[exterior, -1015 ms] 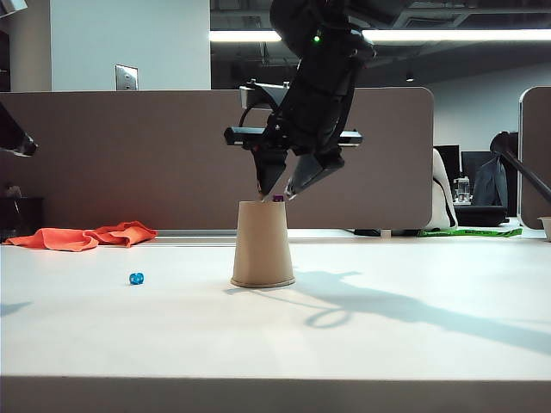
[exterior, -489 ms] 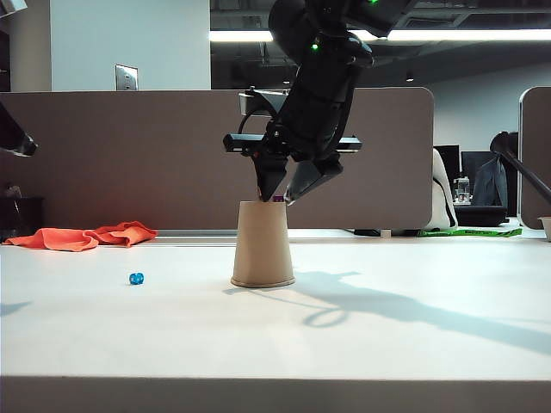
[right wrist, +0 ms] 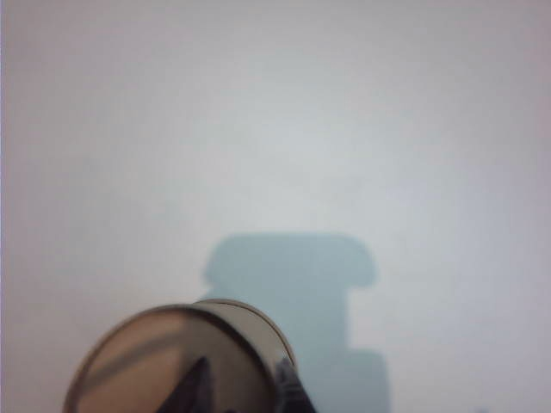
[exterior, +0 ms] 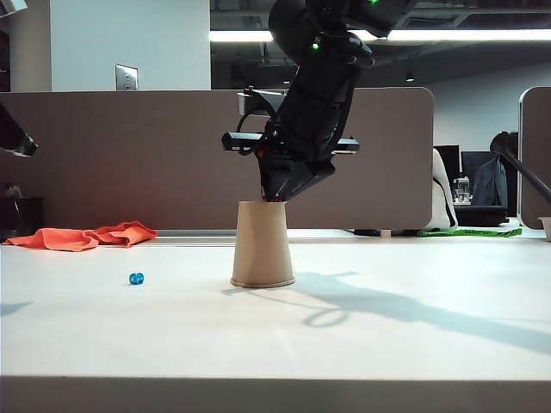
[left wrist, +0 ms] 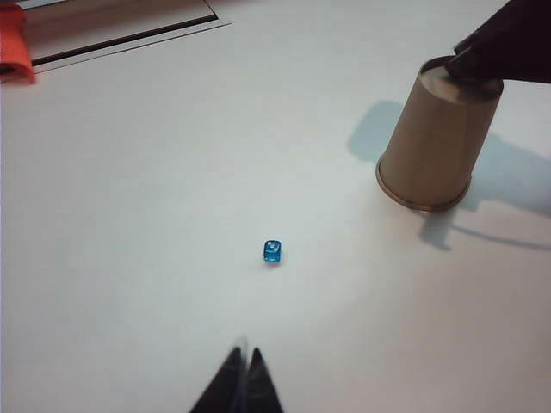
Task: Throw the dice onto the paper cup, compare its value with the values of the other dice on the table, place the die with the higher value on the paper cup, and take no action if both dice have the same value.
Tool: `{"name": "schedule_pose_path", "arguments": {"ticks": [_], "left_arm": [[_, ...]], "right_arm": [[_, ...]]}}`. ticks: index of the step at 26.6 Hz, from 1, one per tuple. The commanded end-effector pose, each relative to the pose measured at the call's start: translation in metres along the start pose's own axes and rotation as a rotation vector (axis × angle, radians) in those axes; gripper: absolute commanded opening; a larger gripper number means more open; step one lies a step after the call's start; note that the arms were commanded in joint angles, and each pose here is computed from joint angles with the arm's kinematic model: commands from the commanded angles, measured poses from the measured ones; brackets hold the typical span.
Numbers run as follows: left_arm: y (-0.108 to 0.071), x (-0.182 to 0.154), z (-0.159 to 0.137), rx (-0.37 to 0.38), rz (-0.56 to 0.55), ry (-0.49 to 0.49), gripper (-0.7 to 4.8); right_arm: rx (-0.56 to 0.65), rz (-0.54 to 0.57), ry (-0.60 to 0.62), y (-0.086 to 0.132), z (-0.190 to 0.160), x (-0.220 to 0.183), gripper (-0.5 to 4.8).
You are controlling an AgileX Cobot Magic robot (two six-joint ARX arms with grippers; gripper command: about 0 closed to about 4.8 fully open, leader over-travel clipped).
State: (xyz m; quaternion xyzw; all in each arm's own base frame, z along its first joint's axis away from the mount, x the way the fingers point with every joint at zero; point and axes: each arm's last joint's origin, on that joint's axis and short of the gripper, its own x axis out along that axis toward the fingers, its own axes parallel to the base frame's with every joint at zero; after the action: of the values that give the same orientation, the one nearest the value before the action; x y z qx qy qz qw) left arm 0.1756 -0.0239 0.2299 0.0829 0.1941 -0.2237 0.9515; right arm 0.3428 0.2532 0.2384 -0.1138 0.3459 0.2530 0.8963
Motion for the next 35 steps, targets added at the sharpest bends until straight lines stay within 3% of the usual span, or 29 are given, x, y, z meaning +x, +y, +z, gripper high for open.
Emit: {"name": "schedule_pose_path", "arguments": {"ticks": [1,3,23,24,28,35], "left_arm": [[0.0,0.0,0.002,0.001,-0.003,-0.015,-0.05],[0.0,0.0,0.002,0.001,-0.003,-0.015,-0.06],[0.0,-0.001,0.002,0.001,-0.003,-0.014,-0.05],[0.0,-0.001,0.002,0.001,-0.003,-0.014,-0.06],[0.0,0.0,0.002,0.001,-0.003,-0.014,-0.06],[0.0,0.0,0.002,0.001,-0.003,-0.015,-0.06]], "right_arm": [[0.003,0.003,-0.025,0.0,0.003,-0.001,1.01],[0.004,0.003,-0.031,0.0,0.004,-0.001,0.74],[0.016,0.001,-0.13,-0.004,0.022,-0.017,0.76],[0.015,0.0,-0.113,-0.004,0.021,-0.017,0.8],[0.011,0.0,-0.061,-0.004,0.016,-0.016,1.79],[0.01,0.015,-0.046,-0.003,0.013,-0.011,1.8]]}}
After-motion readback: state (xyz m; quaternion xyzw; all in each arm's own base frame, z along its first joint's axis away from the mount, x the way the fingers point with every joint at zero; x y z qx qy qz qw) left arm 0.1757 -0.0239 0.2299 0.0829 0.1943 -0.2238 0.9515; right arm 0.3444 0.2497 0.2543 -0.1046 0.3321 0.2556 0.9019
